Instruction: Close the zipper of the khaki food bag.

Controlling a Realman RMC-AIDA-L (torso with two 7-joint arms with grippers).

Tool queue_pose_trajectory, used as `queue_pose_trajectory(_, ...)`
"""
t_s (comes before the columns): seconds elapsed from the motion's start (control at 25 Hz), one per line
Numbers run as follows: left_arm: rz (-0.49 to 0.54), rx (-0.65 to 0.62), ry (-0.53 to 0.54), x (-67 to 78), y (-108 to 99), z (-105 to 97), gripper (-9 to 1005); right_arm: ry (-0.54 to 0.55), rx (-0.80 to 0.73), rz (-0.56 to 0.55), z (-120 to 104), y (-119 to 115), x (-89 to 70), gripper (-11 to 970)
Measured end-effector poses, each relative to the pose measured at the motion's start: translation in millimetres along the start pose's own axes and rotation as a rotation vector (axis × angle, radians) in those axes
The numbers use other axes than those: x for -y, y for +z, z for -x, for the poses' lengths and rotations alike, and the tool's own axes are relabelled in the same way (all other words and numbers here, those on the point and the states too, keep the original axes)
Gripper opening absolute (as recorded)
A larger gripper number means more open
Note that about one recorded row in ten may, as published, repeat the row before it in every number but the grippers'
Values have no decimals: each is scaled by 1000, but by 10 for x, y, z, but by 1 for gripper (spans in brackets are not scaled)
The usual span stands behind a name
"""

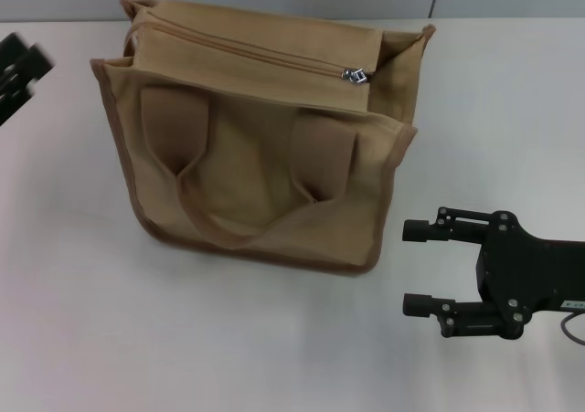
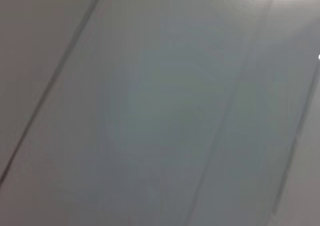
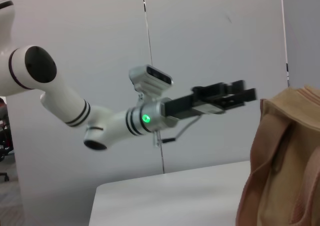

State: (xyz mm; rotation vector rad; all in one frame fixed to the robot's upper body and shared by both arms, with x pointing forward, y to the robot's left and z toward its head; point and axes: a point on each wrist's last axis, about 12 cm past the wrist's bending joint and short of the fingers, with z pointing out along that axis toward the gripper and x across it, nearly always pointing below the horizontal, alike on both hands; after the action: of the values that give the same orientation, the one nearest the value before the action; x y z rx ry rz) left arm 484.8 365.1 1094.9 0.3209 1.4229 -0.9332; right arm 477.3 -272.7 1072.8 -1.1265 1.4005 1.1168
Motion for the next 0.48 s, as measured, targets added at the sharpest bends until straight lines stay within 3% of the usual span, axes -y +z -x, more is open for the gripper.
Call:
queue_pose_trajectory(0.2, -252, -233, 53, 92, -113, 126, 575, 7, 6, 8, 3, 46, 18, 756)
queue_pose_trajectory(0.32, -401, -335, 69, 211, -42, 24, 647, 21, 21, 27, 6, 116, 30, 756)
queue_pose_trajectory(0.48, -524, -406, 102, 366, 111, -200, 755, 29, 22, 41, 7, 160, 39, 756)
